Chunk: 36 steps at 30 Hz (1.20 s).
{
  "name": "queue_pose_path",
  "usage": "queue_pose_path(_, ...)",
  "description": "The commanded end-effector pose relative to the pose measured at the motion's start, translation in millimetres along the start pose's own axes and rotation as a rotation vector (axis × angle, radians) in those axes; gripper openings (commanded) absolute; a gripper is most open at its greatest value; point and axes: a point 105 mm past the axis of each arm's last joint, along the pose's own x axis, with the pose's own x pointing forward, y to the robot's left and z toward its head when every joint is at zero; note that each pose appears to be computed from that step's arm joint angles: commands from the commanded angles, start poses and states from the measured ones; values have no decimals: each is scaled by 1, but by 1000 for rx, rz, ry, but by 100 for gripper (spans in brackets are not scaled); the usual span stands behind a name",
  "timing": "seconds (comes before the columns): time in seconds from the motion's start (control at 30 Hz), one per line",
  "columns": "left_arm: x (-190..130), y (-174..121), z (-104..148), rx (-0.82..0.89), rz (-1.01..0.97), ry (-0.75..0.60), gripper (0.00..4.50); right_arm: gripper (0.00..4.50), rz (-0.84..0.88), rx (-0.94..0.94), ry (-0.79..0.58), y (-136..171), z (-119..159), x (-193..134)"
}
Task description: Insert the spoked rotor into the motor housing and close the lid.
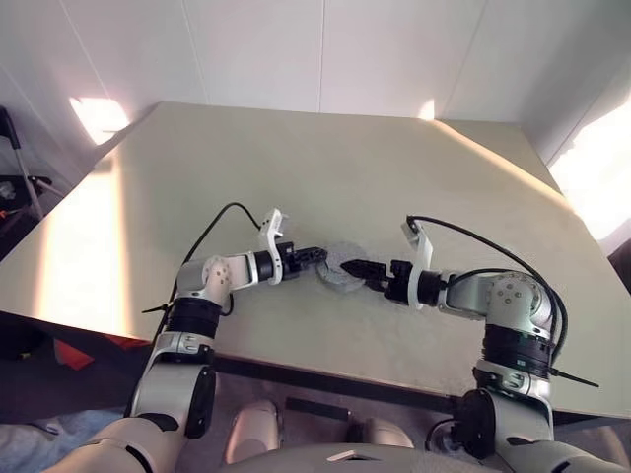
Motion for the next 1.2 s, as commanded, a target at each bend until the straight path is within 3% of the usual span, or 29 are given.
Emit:
queue_pose_path(0.03, 2, 6, -10, -13, 38, 38, 0, 449, 31, -19, -31, 13, 12, 8)
queue_pose_path(0.23, 1, 8, -10, -10, 47, 34, 0, 449, -17, -5, -64, 9, 18, 19)
queue_pose_path(0.33, 1, 8, -10, -9, 50, 31, 0, 395, -74, 4, -78, -1, 20, 20)
queue_pose_path(0.5, 1, 9, -10, -8, 56, 28, 0, 225, -76, 5, -94, -1, 24, 18)
queue_pose_path(0.83, -1, 12, -3, 8, 63, -32, 0, 208, -46, 25, -159, 6, 41, 15)
queue_pose_path(0.97, -8, 14, 18, 2, 58, -170, 0, 208, -15, 112, -281, 10, 70, 11)
queue_pose_path(1.1, -22, 28, 55, -84, 123, -424, 0, 208, 46, 194, -395, 23, 101, 8)
queue_pose_path(1.2, -25, 27, 62, -121, 95, -485, 0, 208, 113, 223, -428, 43, 117, 12)
